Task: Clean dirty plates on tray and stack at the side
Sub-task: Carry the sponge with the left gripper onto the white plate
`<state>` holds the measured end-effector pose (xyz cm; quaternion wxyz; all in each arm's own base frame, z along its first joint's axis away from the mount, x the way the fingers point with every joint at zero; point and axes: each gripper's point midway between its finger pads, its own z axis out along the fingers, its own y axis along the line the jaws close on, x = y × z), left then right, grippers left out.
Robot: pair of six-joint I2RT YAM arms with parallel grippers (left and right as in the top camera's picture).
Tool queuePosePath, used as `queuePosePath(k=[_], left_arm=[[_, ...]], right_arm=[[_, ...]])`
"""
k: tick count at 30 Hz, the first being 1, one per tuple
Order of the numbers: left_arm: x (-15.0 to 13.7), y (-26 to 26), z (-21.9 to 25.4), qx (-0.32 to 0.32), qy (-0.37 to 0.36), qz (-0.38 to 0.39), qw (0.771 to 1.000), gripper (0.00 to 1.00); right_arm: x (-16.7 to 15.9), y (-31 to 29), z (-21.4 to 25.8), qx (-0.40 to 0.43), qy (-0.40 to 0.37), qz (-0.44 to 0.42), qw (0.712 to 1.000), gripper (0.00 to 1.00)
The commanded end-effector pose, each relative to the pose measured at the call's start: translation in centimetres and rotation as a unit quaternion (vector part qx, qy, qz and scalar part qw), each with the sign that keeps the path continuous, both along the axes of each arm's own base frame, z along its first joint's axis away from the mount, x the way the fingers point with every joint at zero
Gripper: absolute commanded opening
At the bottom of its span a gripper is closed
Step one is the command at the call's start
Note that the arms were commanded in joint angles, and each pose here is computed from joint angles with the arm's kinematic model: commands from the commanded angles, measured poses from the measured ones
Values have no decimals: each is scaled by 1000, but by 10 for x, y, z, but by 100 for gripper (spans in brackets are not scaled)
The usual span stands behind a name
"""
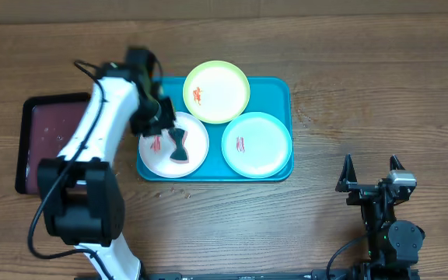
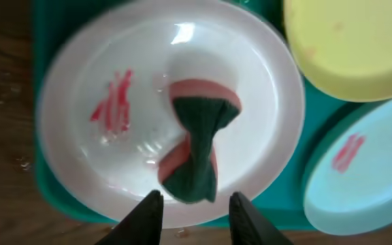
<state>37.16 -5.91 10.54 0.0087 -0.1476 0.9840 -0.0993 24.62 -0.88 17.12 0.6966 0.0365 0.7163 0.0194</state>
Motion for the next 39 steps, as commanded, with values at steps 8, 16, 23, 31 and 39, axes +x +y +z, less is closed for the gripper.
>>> queuePosePath(k=[8, 16, 23, 31, 39], left_arm=[[-5, 9, 55, -1, -25, 3, 1000, 100], [-17, 10, 47, 0, 0, 3, 1000, 100], [-9, 10, 48, -1, -15, 3, 1000, 100], [-8, 10, 48, -1, -17, 3, 1000, 100], [-8, 9, 48, -1, -17, 3, 1000, 100]], right_arm=[[0, -2, -2, 4, -2, -4, 1000, 100], [0, -2, -2, 4, -2, -4, 1000, 100], [0, 6, 3, 16, -12, 19, 1000, 100], [-21, 80, 45, 153, -61, 248, 955, 100], [-82, 82, 166, 107, -322, 291, 894, 100]])
